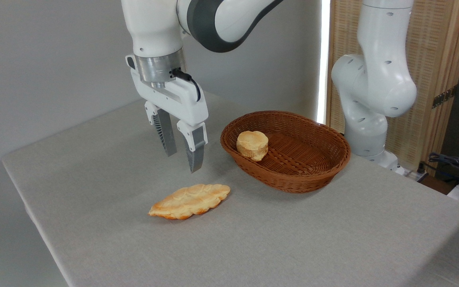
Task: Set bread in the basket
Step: 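Move the open gripper over the flat golden bread slice, then lower the gripper onto the bread slice and close the fingers on it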
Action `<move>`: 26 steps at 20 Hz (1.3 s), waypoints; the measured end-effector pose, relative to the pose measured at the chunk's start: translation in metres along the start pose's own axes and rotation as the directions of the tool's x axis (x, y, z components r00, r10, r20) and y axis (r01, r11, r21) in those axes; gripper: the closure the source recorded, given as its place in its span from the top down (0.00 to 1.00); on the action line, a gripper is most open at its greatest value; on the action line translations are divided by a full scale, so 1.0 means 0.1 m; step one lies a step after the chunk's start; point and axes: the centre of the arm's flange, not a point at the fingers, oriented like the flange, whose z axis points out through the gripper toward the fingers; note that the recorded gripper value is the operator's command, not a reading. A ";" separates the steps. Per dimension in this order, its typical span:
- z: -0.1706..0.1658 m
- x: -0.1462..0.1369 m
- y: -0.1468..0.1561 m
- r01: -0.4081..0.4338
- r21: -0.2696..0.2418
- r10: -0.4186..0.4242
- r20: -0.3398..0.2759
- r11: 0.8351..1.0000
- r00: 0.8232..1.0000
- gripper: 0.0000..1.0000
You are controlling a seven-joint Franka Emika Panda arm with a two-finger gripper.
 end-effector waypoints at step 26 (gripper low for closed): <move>0.76 0.00 -0.22 -0.307 -0.027 0.308 0.039 0.951 0.951 1.00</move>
